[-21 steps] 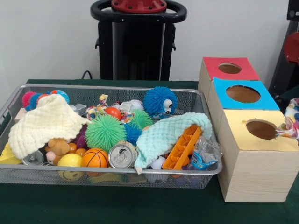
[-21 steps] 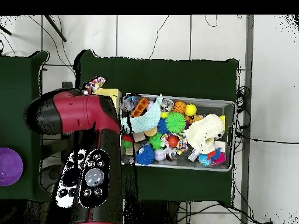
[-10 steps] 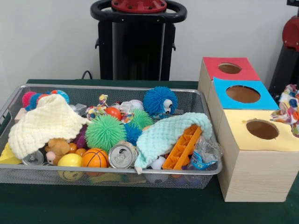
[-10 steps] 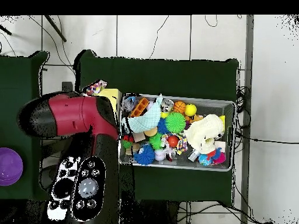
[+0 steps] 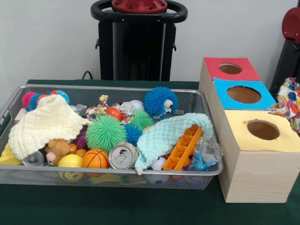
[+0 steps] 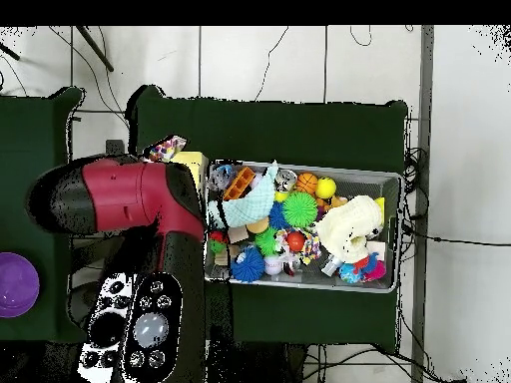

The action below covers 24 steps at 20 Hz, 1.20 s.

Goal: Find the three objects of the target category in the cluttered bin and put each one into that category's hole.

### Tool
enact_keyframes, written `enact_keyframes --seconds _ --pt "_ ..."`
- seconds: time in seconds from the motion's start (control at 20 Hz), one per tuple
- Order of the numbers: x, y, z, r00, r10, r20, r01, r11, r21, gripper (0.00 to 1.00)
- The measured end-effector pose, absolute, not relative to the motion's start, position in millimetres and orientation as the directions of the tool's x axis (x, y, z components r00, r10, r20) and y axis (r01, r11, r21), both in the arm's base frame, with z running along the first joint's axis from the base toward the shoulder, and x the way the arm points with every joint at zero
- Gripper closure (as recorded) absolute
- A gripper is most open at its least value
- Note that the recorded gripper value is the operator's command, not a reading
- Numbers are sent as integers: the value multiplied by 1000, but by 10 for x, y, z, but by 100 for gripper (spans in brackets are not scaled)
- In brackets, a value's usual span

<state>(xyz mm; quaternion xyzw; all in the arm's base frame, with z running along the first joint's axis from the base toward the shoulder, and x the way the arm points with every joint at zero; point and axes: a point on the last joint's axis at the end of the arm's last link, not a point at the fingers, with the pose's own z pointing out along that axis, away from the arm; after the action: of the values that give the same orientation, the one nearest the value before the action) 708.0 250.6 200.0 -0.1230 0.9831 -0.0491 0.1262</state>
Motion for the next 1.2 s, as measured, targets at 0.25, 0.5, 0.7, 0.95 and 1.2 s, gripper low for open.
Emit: enact_keyframes --seconds 0.25,0.5,0.7,0.95,1.2 --pt "7106 2438 2006 -940 -245 -237 -220 967 -127 100" --pt "7160 2285 2049 -944 -224 -243 -198 972 -127 100" --pt "7197 2110 2129 -947 -199 -251 -172 977 -126 100" --pt "7180 2012 2171 -950 -185 -250 -158 980 -124 100" --pt "7114 1965 2209 -953 -176 -244 -150 981 -121 100"
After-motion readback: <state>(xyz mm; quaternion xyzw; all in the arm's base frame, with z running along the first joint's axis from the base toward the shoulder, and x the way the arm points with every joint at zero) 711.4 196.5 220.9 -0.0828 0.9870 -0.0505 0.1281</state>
